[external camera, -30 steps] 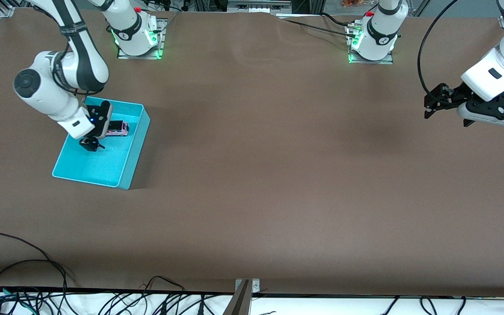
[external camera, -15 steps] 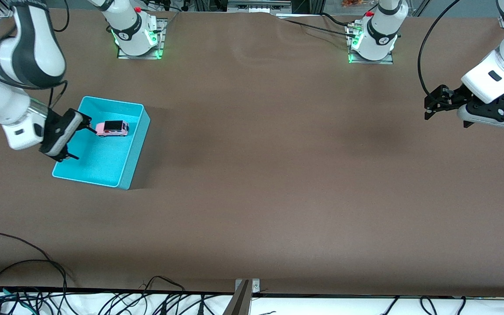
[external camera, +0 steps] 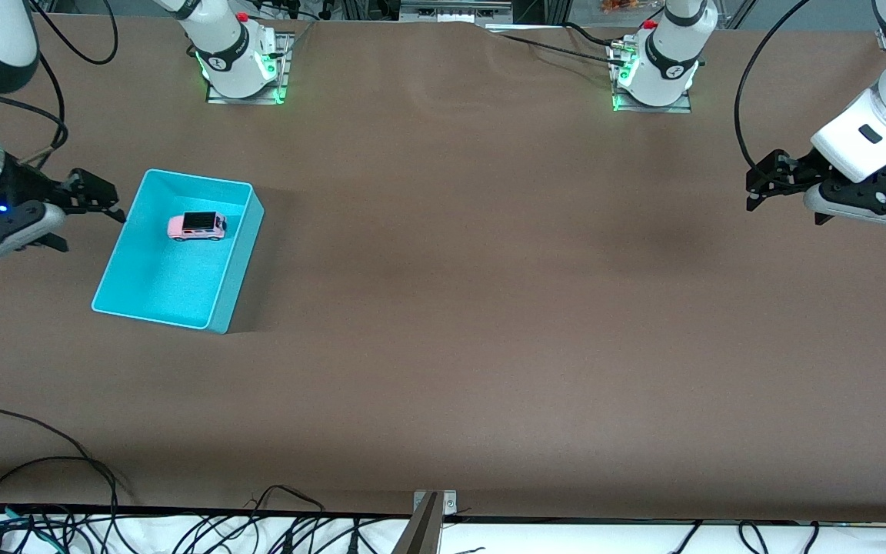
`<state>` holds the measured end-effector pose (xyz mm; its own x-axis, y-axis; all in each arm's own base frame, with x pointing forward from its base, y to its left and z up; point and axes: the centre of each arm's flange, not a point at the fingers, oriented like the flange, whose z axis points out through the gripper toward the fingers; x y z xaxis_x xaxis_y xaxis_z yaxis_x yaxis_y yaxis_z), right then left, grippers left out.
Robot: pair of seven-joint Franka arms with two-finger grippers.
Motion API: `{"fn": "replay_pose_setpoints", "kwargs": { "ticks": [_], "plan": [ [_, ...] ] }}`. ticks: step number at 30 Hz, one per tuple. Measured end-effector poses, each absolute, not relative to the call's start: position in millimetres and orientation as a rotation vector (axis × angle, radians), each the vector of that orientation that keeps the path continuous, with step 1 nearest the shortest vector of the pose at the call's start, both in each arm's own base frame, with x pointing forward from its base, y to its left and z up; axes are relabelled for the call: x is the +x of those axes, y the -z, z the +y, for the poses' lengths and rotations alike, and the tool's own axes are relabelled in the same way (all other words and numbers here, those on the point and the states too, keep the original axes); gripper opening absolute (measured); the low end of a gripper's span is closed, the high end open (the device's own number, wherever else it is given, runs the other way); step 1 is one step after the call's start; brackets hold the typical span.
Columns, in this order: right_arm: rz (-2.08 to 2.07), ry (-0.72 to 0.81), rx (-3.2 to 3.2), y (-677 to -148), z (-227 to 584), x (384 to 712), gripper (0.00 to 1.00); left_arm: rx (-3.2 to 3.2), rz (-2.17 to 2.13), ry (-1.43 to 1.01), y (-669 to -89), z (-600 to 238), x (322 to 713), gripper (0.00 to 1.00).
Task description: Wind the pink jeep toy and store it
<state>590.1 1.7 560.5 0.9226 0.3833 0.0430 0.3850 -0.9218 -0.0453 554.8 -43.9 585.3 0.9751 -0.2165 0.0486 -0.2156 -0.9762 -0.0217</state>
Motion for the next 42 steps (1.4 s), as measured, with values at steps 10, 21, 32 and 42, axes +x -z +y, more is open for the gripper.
{"fn": "replay_pose_setpoints", "kwargs": {
  "ticks": [10,21,32,42],
  "plan": [
    [-0.292,0.072,-3.170,-602.9,-7.9,588.3,1.00,-3.106,0.339,0.084,-586.6,-43.8,556.5,1.00],
    [-0.230,-0.045,-3.192,-623.3,-23.5,567.1,1.00,-3.106,0.339,0.084,-586.5,-43.7,556.9,1.00],
    [-0.214,-0.055,-3.172,-630.5,-28.1,533.2,1.00,-3.106,0.339,0.086,-586.8,-43.7,557.5,1.00],
    [-0.215,-0.029,-3.171,-629.5,-27.7,529.7,1.00,-3.106,0.339,0.083,-585.8,-43.8,558.5,1.00]
  ]
}}
